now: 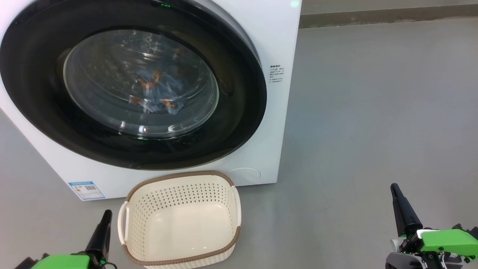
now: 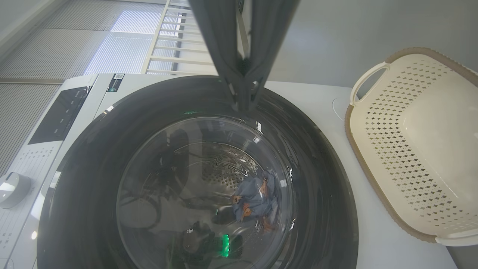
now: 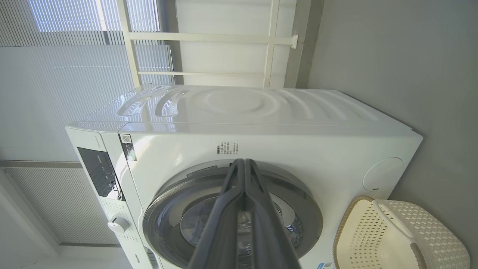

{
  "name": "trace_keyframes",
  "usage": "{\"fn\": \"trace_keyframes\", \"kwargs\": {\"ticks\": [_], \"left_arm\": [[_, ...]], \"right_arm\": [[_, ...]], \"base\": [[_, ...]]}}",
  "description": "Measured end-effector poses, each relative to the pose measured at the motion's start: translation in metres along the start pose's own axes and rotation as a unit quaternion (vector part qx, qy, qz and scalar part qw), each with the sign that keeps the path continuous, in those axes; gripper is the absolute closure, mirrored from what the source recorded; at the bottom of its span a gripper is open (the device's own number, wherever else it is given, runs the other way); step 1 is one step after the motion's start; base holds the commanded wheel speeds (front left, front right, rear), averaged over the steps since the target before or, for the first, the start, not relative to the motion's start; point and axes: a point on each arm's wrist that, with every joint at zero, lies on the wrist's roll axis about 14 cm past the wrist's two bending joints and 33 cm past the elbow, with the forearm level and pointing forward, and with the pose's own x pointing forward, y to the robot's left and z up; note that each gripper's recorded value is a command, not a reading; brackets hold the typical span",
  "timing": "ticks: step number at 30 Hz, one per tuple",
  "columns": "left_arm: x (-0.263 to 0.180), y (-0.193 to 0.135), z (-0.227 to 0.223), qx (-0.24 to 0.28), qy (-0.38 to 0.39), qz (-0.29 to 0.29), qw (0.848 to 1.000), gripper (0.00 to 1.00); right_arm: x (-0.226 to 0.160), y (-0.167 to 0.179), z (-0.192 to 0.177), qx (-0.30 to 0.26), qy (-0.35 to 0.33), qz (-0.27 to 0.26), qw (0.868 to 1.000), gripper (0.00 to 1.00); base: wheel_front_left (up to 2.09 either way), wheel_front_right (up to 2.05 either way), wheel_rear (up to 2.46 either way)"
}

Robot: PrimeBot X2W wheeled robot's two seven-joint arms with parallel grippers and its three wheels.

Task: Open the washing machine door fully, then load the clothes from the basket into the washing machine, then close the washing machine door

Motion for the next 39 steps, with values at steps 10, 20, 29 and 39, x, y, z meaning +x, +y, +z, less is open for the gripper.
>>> {"fn": "trace_keyframes", "kwargs": {"ticks": [10, 20, 29, 39], "left_arm": [[0.0000, 0.0000, 0.0001, 0.000, 0.000, 0.000, 1.000, 1.00], [0.0000, 0.0000, 0.0002, 0.000, 0.000, 0.000, 1.000, 1.00], [0.0000, 0.0000, 0.0003, 0.000, -0.001, 0.000, 1.000, 1.00], [0.0000, 0.0000, 0.0004, 0.000, -0.001, 0.000, 1.000, 1.00]], "right_arm": [[0.0000, 0.0000, 0.0000, 0.000, 0.000, 0.000, 1.000, 1.00], [0.0000, 0.0000, 0.0001, 0.000, 0.000, 0.000, 1.000, 1.00], [0.0000, 0.0000, 0.0001, 0.000, 0.000, 0.000, 1.000, 1.00], [0.0000, 0.0000, 0.0000, 0.001, 0.000, 0.000, 1.000, 1.00]], "base": [[0.00, 0.00, 0.00], [0.00, 0.00, 0.00], [0.00, 0.00, 0.00], [0.00, 0.00, 0.00]]}}
